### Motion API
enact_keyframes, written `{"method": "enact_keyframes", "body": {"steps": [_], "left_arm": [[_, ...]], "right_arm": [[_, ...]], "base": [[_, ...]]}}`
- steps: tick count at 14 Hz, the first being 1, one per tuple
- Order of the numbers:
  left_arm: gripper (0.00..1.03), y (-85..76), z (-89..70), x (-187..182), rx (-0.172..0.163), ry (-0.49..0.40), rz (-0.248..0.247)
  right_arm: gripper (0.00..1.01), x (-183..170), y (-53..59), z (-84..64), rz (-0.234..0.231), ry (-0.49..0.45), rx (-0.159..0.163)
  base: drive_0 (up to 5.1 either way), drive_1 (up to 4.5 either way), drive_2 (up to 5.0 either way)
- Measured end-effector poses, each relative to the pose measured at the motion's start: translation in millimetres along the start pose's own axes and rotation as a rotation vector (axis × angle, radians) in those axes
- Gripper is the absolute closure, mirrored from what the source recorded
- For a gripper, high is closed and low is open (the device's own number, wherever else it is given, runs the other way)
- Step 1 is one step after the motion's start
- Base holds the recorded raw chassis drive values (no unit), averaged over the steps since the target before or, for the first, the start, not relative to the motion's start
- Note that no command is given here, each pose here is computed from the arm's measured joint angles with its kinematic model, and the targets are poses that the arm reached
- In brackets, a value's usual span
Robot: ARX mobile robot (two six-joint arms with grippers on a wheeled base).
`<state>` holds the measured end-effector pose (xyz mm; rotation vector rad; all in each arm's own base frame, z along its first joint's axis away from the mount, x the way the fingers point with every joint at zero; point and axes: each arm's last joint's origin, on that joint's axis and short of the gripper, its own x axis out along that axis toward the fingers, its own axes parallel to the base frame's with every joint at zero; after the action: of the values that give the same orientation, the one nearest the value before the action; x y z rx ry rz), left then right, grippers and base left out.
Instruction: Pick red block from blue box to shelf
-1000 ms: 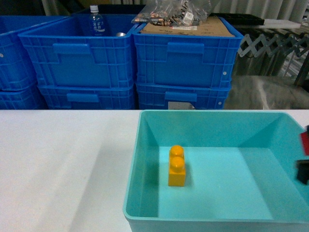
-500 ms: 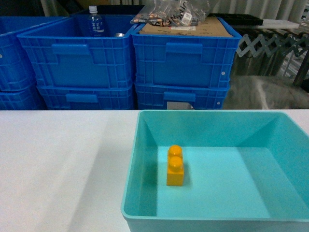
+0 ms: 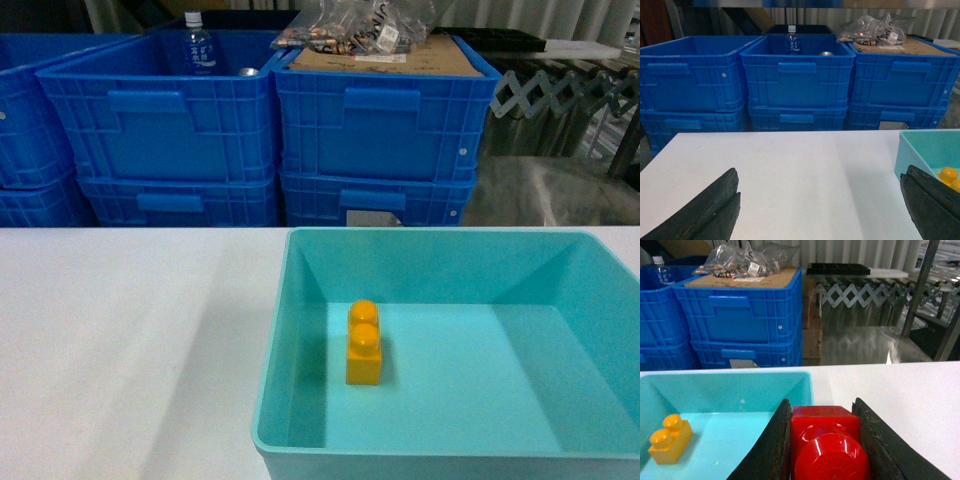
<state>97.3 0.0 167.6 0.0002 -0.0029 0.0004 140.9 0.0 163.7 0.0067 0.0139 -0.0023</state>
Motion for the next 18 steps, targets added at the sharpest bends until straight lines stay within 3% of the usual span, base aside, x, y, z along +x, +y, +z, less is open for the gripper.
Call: {"method": "enact_keyframes", "body": {"steps": [7, 18], "left_arm": [[0.05, 0.0, 0.0, 0, 0.0, 0.0, 0.0], [0.05, 0.0, 0.0, 0, 0.0, 0.0, 0.0]], "right_arm": [[0.73, -24, 0.0, 6.6, 0.0, -0.027, 0.0], [0.73, -44, 0.0, 2.1, 0.003, -0.013, 0.0]], "base": [[0.0, 0.0, 0.0], [0.0, 0.0, 0.0]]}}
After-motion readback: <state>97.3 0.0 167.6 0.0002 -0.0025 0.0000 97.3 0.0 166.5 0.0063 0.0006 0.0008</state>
